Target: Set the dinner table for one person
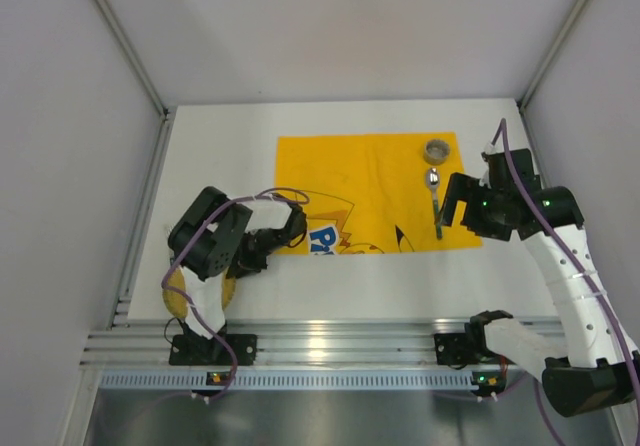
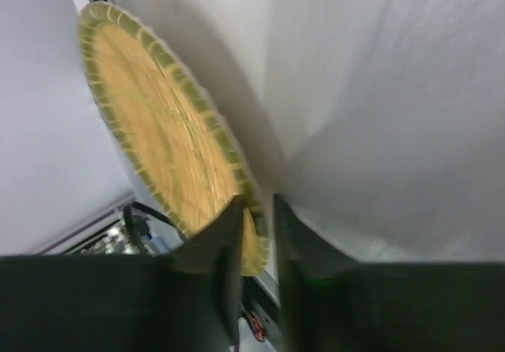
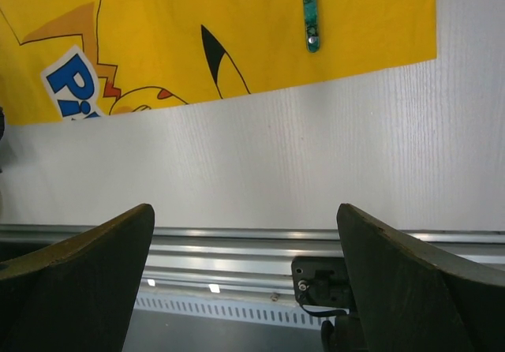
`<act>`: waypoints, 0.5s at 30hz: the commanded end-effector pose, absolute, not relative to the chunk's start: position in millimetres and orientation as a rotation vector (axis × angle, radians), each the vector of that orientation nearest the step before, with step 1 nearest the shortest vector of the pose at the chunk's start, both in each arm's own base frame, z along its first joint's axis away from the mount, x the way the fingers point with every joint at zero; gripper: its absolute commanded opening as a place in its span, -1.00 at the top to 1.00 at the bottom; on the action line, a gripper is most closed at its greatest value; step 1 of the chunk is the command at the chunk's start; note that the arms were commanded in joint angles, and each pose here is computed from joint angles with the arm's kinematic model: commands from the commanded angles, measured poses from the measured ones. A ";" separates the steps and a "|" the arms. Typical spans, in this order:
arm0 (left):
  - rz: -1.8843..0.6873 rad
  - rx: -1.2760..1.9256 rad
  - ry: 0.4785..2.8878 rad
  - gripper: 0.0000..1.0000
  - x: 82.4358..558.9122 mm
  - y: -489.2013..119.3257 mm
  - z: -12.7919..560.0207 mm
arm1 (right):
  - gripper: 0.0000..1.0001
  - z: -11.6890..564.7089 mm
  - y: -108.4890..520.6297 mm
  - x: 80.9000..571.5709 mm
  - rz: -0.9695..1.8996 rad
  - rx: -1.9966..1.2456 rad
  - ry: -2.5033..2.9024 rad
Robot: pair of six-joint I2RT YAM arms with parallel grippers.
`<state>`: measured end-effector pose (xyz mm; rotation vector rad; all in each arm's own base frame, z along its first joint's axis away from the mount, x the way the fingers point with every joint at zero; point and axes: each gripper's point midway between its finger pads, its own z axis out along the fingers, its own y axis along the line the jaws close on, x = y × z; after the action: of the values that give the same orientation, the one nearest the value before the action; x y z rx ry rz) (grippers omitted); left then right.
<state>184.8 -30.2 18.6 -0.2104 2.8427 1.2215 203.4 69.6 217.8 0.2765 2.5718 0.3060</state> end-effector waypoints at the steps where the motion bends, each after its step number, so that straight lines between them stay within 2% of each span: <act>1: 1.210 -0.237 2.864 0.66 178.9 -30.5 2.4 | -1.00 223.9 68.9 208.8 0.289 0.242 2.535; 4: 1.210 -0.236 2.868 1.00 178.4 -30.7 -0.8 | -0.99 223.2 67.5 207.6 0.282 0.245 2.534; 9: 1.203 -0.210 2.847 1.00 186.4 -33.8 7.6 | -1.00 219.5 65.0 206.1 0.266 0.252 2.535; 15: 1.187 -0.152 2.742 1.00 217.9 -52.4 55.6 | -0.99 219.4 65.7 208.2 0.267 0.254 2.530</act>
<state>188.5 -29.4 31.2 -0.1354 2.8195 1.3064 201.4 64.6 211.2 0.2774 2.5836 0.2654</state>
